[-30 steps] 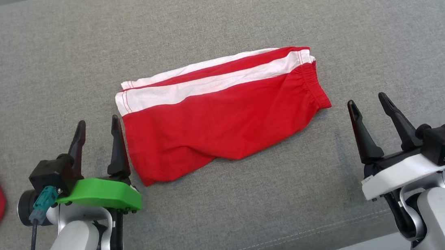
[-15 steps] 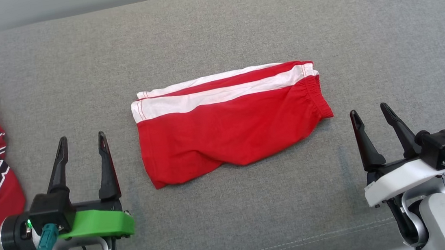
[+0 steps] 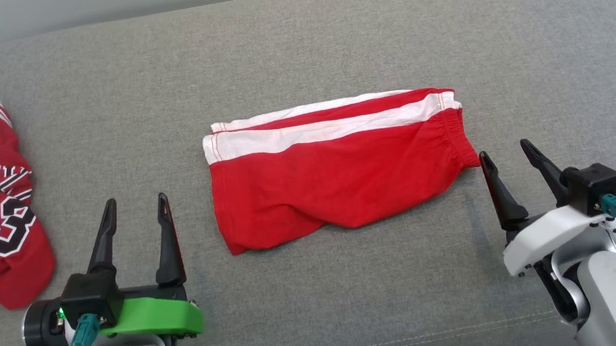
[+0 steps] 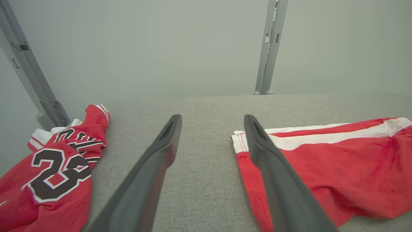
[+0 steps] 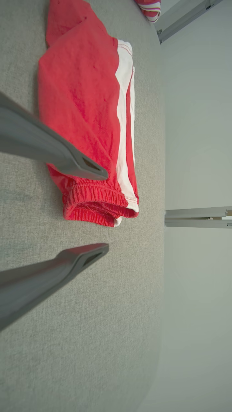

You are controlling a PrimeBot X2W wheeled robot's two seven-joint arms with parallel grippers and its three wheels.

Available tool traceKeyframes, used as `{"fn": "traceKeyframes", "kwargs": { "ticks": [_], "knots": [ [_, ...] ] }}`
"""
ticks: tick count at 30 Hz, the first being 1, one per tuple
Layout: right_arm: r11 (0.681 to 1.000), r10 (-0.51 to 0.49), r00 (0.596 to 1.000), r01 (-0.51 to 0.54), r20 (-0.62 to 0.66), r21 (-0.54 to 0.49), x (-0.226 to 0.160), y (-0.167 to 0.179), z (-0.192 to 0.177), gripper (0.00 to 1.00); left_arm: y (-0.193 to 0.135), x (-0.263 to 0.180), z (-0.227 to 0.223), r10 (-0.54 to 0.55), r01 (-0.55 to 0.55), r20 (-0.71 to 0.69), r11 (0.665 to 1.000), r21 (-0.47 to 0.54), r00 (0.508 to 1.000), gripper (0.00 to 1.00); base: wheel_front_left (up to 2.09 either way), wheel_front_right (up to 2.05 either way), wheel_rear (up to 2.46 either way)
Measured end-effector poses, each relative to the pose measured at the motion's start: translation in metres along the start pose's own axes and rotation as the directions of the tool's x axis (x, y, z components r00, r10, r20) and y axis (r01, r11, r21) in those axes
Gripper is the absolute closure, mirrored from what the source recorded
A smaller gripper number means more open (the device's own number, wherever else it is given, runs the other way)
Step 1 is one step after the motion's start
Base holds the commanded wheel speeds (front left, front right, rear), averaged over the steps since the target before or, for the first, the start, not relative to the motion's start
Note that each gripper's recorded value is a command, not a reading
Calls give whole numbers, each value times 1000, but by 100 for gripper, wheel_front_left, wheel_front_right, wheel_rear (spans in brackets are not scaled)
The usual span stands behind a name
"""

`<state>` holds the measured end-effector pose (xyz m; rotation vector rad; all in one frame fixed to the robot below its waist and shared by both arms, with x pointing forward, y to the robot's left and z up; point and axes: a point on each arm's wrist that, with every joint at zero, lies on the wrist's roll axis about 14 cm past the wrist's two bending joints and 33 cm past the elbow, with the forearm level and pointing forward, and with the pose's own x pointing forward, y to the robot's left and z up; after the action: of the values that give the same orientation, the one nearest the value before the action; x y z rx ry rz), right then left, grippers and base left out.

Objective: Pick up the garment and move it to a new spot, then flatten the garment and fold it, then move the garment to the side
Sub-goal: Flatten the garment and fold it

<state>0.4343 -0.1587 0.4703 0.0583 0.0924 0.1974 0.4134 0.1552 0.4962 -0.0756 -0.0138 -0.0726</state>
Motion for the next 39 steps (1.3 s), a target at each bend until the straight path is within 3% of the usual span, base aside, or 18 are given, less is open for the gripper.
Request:
{"fn": "traceKeyframes", "kwargs": {
  "ticks": [9, 21, 24, 30, 39],
  "knots": [
    [997, 52, 991, -58, -126, -46, 40, 3, -34, 0, -5, 6, -8, -11, 10, -16, 1000, -24, 1000, 0, 0, 0, 0],
    [999, 50, 964, -49, -262, 12, 60, 6, -90, 0, 8, 10, -22, 27, -28, -48, 999, -22, 998, 0, 0, 0, 0],
    [998, 56, 962, -52, -269, 24, 62, 9, -95, 100, 9, 11, -24, 29, -30, -51, 999, -22, 998, 0, 0, 0, 0],
    [999, 29, 968, -17, -249, 49, 60, 2, -93, 100, 4, 15, -24, 15, -16, -45, 1000, -21, 999, 0, 0, 0, 0],
    [983, -174, 958, 183, -228, 14, 28, -79, -83, 100, -6, 21, -20, -17, 17, -25, 999, -29, 1000, 0, 0, 0, 0]
  ]
}}
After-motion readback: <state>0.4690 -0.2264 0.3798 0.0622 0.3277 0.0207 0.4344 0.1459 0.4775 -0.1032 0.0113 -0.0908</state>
